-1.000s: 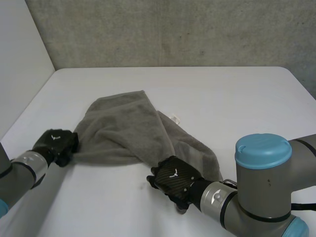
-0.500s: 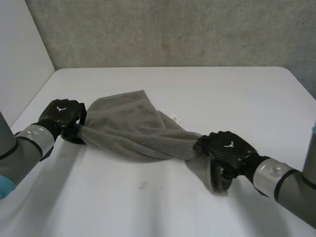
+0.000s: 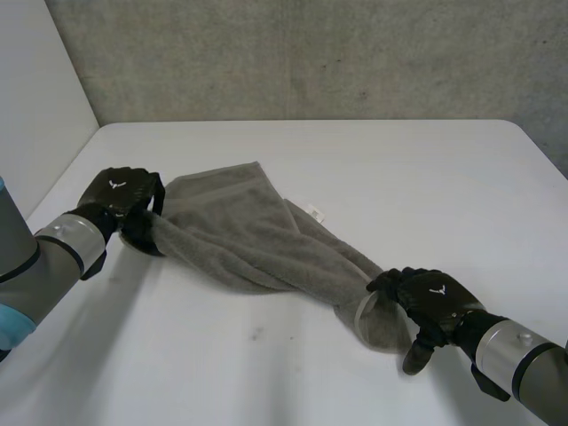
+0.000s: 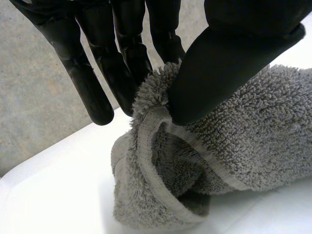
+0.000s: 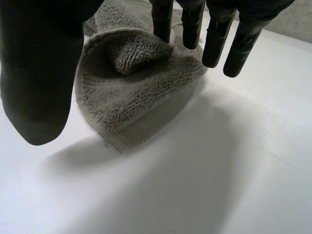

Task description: Fold the towel.

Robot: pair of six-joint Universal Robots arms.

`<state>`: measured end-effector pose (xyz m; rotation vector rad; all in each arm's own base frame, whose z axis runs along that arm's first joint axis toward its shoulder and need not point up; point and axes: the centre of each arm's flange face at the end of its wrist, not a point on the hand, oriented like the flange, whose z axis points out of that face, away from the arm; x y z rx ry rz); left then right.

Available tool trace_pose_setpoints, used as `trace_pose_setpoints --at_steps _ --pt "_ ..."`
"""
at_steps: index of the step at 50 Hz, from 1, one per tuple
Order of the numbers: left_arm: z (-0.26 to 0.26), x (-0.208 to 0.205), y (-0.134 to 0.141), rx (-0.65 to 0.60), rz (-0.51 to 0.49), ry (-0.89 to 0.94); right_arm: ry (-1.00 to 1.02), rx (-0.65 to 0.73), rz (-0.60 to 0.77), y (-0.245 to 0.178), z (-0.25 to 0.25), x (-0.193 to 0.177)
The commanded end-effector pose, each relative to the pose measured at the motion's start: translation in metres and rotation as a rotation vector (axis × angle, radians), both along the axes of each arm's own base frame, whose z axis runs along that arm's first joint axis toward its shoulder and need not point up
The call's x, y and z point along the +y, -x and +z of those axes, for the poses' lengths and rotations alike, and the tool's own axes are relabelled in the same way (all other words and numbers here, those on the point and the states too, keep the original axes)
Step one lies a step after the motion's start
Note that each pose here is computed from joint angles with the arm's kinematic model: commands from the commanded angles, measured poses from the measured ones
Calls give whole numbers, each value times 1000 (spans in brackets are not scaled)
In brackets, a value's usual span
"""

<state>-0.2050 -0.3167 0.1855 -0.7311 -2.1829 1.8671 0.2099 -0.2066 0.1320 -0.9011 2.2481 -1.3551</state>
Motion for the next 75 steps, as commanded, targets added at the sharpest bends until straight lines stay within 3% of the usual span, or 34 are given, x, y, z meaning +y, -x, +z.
trace_pose_setpoints --at_steps 1,33,52,75 --pt "3 -1 2 13 -2 4 37 -12 -10 -1 -1 -3" --pt "3 -3 1 19 3 4 138 17 -74 5 7 -11" --pt "3 -2 1 32 6 -6 73 24 -39 1 -11 -1" --pt "2 -1 1 33 4 -10 144 27 11 -17 -19 -10"
